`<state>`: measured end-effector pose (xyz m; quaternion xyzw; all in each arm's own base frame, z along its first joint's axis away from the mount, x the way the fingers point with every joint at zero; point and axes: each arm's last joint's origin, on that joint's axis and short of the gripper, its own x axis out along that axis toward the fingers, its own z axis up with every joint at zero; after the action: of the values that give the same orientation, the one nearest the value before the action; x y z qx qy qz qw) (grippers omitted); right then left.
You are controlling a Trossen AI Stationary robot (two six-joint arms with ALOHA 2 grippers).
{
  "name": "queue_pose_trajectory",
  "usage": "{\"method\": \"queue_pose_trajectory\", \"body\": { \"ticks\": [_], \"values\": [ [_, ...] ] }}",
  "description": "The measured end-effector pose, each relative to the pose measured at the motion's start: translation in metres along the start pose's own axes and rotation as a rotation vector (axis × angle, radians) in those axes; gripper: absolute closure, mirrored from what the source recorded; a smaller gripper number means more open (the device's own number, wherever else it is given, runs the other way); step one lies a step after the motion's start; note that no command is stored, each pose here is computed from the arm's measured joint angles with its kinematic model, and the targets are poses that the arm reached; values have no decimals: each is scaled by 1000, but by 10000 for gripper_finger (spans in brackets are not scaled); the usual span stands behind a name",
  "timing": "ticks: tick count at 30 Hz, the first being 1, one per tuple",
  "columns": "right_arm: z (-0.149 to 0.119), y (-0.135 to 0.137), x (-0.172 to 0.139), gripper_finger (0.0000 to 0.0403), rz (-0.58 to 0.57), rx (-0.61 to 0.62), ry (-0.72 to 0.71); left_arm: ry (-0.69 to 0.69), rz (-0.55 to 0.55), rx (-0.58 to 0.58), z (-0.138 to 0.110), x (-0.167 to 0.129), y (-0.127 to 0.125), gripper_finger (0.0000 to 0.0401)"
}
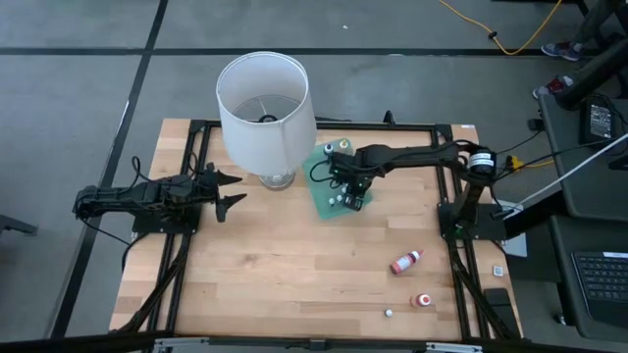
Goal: Pick & Place food coloring
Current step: Put the small red food coloring bottle into the green bin, then put the small green food coloring bottle into the green bin
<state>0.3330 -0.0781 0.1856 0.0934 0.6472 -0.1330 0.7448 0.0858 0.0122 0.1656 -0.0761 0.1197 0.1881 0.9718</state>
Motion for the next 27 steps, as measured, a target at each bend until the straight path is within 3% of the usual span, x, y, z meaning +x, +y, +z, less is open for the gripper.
{"method": "queue_pose_trajectory", "body": {
  "ticks": [7,19,27],
  "values": [
    [2,1,11,331,13,-4,25,0,0,0,0,0,0,132],
    [0,3,9,267,71,-18,42,0,0,0,0,0,0,135],
    [-7,-3,-27,240,-48,-14,-51,0,1,0,0,0,0,132]
  ]
}}
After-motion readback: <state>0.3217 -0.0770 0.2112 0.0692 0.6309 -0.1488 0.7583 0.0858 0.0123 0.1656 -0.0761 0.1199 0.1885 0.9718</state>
